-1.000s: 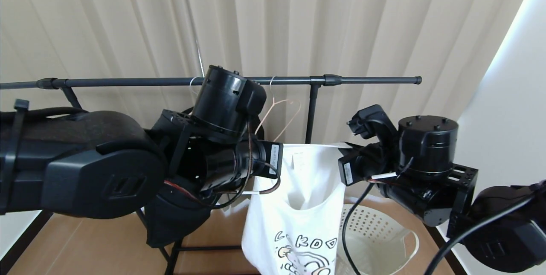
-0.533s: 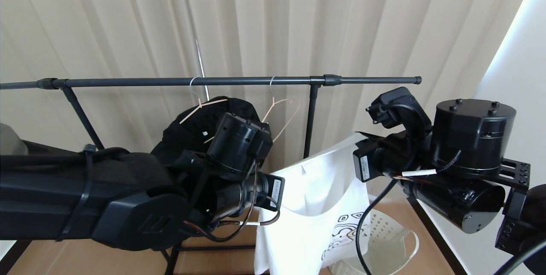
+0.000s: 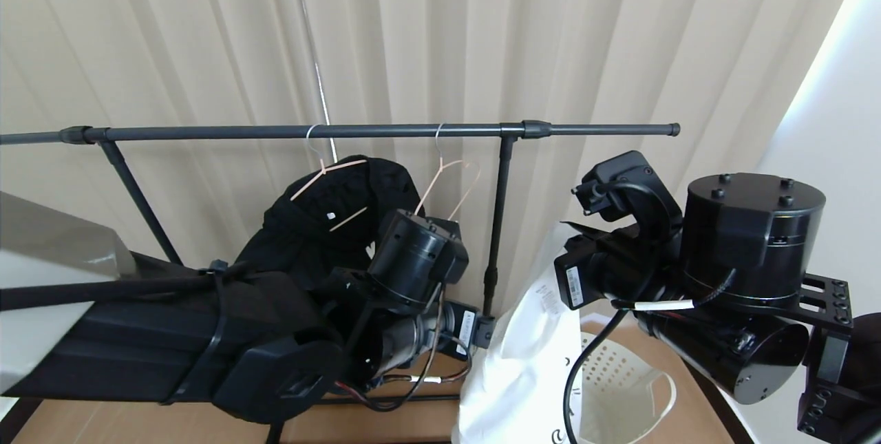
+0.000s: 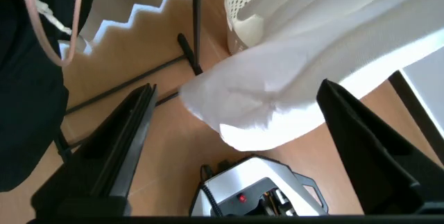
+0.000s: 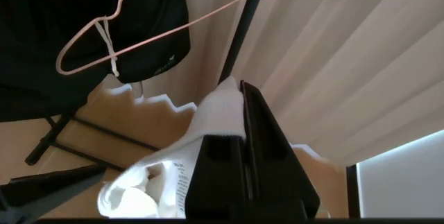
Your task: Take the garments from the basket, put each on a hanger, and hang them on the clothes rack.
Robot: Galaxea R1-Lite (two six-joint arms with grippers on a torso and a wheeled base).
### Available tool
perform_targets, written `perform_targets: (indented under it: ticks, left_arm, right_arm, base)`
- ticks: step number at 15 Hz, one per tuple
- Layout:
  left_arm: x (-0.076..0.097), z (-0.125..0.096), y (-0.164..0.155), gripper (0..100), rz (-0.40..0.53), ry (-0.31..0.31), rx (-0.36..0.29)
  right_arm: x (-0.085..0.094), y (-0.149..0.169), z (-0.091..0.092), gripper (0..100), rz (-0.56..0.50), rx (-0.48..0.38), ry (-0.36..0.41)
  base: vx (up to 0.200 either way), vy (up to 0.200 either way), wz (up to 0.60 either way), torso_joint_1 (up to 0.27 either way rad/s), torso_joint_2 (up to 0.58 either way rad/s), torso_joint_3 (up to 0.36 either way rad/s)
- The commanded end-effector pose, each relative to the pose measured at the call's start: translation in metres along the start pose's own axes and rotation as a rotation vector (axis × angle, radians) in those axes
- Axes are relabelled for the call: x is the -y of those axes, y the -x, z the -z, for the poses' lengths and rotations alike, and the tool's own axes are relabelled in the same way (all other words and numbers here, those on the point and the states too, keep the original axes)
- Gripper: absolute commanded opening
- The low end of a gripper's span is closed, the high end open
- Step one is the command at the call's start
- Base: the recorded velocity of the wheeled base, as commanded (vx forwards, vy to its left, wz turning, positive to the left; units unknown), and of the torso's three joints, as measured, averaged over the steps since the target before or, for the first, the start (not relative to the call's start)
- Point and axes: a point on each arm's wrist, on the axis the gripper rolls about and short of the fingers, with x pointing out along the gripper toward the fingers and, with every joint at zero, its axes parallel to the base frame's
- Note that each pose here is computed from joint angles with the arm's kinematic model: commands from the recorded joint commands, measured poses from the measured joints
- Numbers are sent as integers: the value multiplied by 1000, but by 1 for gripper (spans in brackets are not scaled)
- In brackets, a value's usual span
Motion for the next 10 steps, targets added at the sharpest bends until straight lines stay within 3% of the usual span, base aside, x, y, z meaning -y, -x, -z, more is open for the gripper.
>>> perform_targets:
  ticks: [1,3,5,7,10]
  left_arm:
    - [7,8,-6,100,11,-18,-21]
    - [16,22,-2,100,55,-52,-37]
    - [17,30,4,100,104,-104,-12]
    - [19,26,1,100,127,-107,35]
    - [22,21,-14,100,87,-93,50]
  right_arm:
    - [-1,-1,1,0,-4,-2,3]
    - [-2,-3,0,0,-1,-2,2]
    - [-2,-4,-1,0,17,2,-1]
    - [-2,-4,-3,0,19,7,-6]
    - [1,1,-8,0,19,30,-19]
  base:
    - [0,0,0,0,0,0]
    - [0,0,0,0,0,0]
    - [0,0,0,0,0,0]
    - [0,0,0,0,0,0]
    - [0,0,0,0,0,0]
